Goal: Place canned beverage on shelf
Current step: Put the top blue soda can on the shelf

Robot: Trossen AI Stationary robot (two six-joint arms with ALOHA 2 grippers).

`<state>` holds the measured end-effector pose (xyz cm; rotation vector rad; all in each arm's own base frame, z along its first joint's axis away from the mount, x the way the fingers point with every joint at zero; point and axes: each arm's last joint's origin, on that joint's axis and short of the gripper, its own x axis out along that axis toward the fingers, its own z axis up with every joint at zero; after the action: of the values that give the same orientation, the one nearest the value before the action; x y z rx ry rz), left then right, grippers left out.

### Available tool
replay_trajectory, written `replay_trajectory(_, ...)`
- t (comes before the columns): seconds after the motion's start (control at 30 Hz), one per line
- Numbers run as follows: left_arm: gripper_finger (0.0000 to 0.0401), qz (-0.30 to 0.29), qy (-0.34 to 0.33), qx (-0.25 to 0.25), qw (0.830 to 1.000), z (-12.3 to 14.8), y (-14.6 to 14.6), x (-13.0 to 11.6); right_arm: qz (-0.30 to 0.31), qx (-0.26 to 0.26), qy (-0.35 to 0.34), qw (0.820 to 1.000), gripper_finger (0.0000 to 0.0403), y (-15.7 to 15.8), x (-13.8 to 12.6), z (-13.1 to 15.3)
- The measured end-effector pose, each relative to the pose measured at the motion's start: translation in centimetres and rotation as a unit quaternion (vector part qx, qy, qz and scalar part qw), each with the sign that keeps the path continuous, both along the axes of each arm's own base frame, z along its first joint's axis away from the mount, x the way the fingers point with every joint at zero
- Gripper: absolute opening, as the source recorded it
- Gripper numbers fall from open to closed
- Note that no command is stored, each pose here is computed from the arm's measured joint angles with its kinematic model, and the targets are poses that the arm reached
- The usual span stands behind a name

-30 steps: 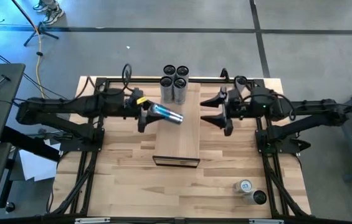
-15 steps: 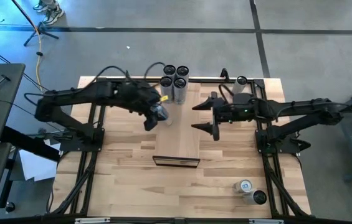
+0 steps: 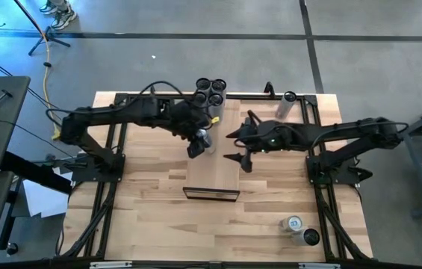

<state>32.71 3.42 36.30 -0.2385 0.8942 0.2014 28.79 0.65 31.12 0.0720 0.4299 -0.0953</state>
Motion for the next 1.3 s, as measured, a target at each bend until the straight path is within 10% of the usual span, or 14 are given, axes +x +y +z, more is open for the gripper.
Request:
replay_trajectory(0.6,0.0226,-0.034,0.011,0.025,0.999,-0.5,0.0,0.4,-0.019,-0.009,0.0,1.0,0.0316,-0.1,3.6,-3.1)
replay_trajectory(0.77,0.0226,-0.042,0.025,0.029,0.998,-0.7,0.0,0.2,-0.016,-0.017,0.006,1.0,0.0238,-0.1,3.6,-3.2)
replay_trajectory(1.0,0.0227,-0.039,0.026,0.045,0.998,-0.6,0.0,0.2,-0.024,-0.022,0.023,0.999,0.0025,-0.1,3.4,-3.5)
replay_trajectory(1.3,0.0227,-0.057,0.028,0.06,0.996,-0.6,0.1,0.2,-0.037,-0.026,0.002,0.999,0.0004,-0.3,3.6,-3.1)
